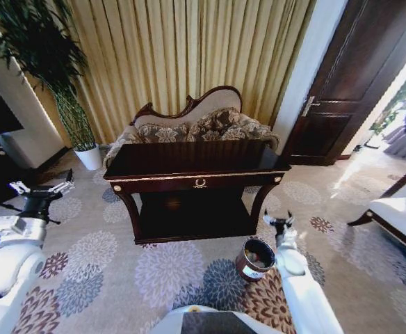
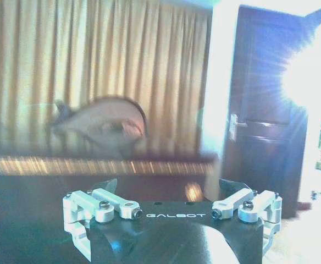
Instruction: Move to the front of the table and place the trash on the table into the trash bin.
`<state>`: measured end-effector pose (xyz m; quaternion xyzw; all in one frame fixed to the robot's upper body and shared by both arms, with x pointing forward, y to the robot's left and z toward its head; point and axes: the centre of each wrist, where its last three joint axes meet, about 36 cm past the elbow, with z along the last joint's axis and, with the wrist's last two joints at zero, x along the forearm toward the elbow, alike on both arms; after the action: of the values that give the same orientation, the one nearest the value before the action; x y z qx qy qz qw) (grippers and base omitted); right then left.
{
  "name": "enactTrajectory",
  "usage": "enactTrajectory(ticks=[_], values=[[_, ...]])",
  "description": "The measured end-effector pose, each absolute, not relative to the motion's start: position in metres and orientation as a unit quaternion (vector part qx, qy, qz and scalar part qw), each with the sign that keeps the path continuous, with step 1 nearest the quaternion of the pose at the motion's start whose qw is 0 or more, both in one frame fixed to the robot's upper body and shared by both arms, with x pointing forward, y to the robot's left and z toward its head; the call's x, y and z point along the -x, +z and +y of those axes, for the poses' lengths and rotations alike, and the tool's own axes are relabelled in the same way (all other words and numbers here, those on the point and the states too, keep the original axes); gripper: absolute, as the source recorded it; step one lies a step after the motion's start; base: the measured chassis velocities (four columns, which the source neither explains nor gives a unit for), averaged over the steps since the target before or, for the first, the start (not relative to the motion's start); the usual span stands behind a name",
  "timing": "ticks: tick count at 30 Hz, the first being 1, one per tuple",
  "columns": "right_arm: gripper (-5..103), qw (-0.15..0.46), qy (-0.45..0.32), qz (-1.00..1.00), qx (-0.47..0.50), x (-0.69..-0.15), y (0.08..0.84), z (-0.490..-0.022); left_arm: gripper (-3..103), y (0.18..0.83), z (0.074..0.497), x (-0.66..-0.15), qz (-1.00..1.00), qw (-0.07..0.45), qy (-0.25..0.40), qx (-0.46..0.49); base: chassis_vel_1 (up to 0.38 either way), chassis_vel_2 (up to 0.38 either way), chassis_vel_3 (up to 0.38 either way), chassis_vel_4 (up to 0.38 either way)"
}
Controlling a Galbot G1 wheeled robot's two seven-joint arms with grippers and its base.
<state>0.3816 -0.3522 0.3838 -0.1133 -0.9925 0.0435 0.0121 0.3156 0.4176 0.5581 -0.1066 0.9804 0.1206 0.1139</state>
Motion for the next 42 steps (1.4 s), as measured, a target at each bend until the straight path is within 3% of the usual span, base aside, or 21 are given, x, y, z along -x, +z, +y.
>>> enactTrajectory(ticks=[8,13,25,42], values=[[100,-0.046,-0.045,-0.998,-0.021,-0.335,0.522,-0.302,100,0.573,0.409,-0.304,0.978,0.121,0.091,0.142,0.000,0.000,0.000,0.000],[100,-0.041,-0.046,-0.994,-0.085,-0.299,0.562,-0.281,100,0.590,0.405,-0.287,0.980,0.117,0.092,0.129,0.000,0.000,0.000,0.000],[100,-0.006,-0.005,-0.996,-0.084,-0.279,0.562,-0.273,100,0.588,0.397,-0.284,0.987,0.102,0.081,0.099,0.000,0.000,0.000,0.000],[100,0.000,0.014,-0.998,-0.062,-0.279,0.555,-0.282,100,0.588,0.401,-0.285,0.986,0.109,0.088,0.089,0.070,-0.071,-0.074,0.065]])
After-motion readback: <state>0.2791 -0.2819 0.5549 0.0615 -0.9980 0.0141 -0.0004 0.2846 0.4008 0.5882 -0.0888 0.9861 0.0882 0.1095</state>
